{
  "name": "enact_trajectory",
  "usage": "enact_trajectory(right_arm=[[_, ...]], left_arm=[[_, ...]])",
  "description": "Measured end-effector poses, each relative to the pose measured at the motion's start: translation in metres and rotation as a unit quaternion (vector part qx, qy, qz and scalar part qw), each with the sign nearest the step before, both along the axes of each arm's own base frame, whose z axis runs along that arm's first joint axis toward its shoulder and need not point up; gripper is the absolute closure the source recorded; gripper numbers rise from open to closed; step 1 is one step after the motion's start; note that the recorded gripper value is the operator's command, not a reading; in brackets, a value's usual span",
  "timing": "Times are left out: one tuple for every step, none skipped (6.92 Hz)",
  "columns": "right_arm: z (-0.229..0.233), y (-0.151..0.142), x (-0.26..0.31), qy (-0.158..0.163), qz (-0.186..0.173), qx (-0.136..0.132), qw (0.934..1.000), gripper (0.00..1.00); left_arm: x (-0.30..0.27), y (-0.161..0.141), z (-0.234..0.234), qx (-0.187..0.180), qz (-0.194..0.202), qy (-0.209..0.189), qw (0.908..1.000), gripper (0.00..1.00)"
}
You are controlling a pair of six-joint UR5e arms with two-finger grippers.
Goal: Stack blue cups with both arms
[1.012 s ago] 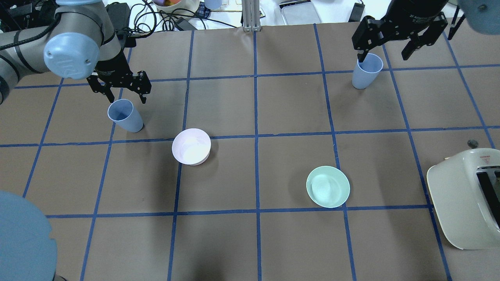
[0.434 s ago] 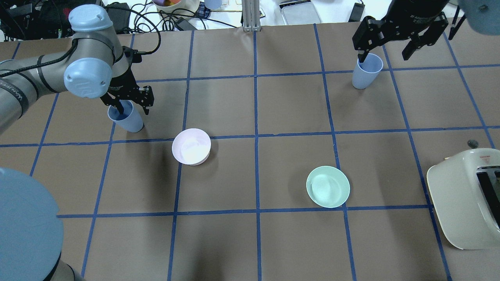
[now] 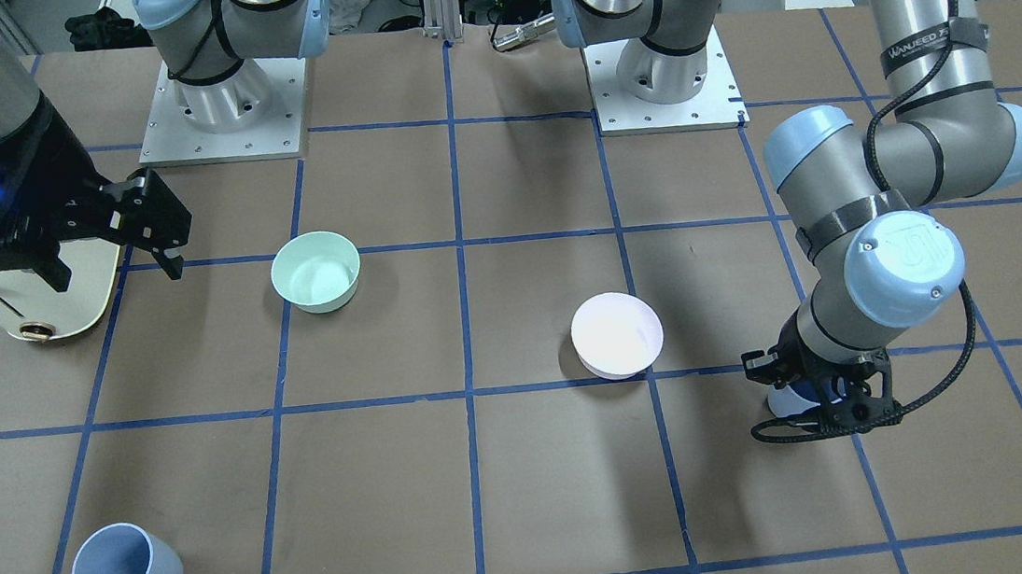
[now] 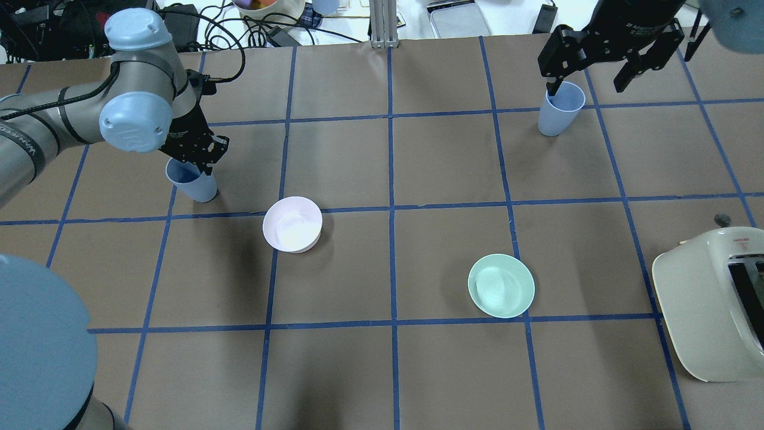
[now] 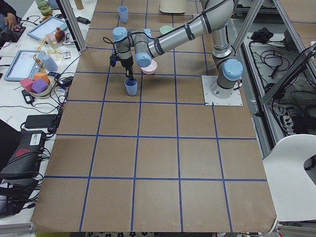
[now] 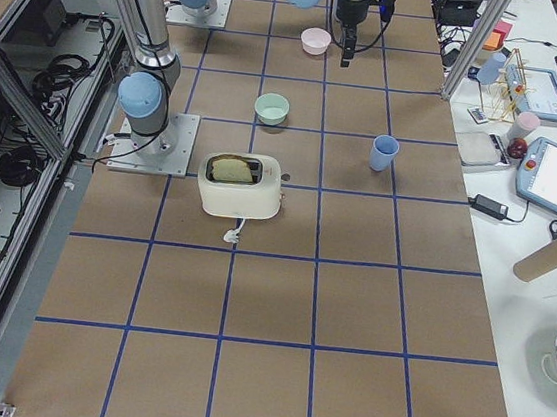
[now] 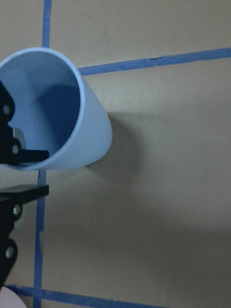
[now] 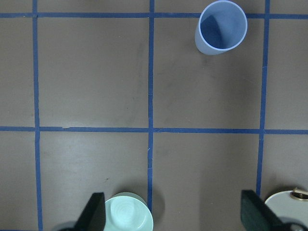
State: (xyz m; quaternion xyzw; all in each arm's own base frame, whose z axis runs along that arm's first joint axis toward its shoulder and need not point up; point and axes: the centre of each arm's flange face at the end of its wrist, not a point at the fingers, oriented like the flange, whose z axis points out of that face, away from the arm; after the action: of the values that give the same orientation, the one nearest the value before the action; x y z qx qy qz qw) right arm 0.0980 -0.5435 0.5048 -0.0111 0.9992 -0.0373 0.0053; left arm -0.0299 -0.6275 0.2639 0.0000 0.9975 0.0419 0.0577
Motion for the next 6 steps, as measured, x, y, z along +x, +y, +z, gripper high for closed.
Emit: enact_trajectory(right_arm=[[0.0, 0.0, 0.0, 0.0, 0.0, 0.0, 1.0, 0.0], [0.0, 0.0, 0.0, 0.0, 0.0, 0.0, 1.0, 0.0], [0.0, 0.0, -0.001, 0.0, 0.0, 0.0, 1.0, 0.0], [0.0, 0.0, -0.001, 0.001, 0.001, 0.0, 1.0, 0.0], [0.0, 0.0, -0.002, 0.001, 0.001, 0.001, 1.0, 0.0], [0.0, 0.0, -0.003, 0.001, 0.001, 0.001, 1.0, 0.0]], left_arm=[[-0.003, -0.002, 0.014, -0.013, -0.002, -0.002, 0.9999, 1.0], [-0.015, -0.007, 0.035, -0.027, -0.008, -0.002, 0.9996, 1.0], [-0.045, -0.011, 0.058, -0.037, -0.015, 0.0, 0.9992, 1.0], [-0.096, -0.011, 0.077, -0.052, -0.016, 0.003, 0.9985, 1.0], [-0.156, -0.003, 0.089, -0.066, -0.004, 0.015, 0.9977, 1.0], [-0.218, 0.013, 0.09, -0.071, 0.019, 0.03, 0.9968, 1.0]])
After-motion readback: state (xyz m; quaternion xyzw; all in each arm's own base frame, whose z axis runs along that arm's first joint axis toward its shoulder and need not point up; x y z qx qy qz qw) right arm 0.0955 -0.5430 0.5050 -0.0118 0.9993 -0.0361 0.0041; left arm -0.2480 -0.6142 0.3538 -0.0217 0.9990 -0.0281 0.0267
